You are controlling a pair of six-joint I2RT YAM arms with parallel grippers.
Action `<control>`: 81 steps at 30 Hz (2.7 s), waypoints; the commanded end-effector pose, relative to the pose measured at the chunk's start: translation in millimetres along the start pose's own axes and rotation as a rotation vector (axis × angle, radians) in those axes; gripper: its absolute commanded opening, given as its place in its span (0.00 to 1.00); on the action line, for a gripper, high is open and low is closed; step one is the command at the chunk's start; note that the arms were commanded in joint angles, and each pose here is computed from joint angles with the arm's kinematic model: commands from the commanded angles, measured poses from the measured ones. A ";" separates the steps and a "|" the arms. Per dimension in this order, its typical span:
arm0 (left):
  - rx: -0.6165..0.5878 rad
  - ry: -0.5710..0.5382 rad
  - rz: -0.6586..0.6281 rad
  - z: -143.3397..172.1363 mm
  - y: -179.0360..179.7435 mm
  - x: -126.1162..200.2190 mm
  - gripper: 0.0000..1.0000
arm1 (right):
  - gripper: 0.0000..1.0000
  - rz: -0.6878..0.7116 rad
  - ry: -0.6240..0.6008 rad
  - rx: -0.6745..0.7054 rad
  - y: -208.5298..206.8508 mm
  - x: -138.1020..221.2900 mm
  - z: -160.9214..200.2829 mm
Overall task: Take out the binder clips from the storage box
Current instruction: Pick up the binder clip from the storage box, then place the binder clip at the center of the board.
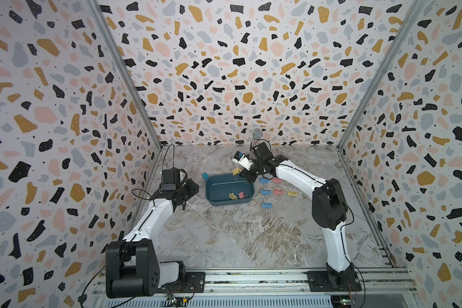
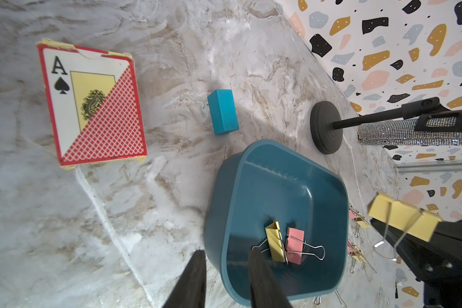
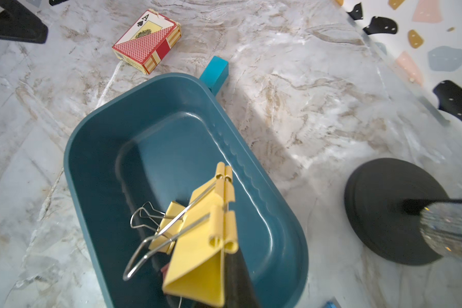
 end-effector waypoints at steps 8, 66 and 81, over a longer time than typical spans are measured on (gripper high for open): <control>-0.028 -0.031 0.013 -4.0 -5.8 7.7 0.31 | 0.00 0.190 0.028 0.075 3.0 85.6 8.0; -0.037 -0.046 0.044 -3.4 -12.2 15.8 0.31 | 0.00 0.627 0.983 0.008 -1.5 161.5 198.3; -0.038 -0.045 0.047 -2.7 -12.4 16.3 0.31 | 0.00 0.611 1.033 -0.003 -1.6 135.3 216.0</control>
Point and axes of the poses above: each gripper's point midway between its finger pads, its own x axis back along the fingers, its own y axis along the line the jaws close on, z = x × y, the point moved 6 cm from there along x, back along the fingers, and after that the axes turned 1 degree about -x, right-handed, at the moved point
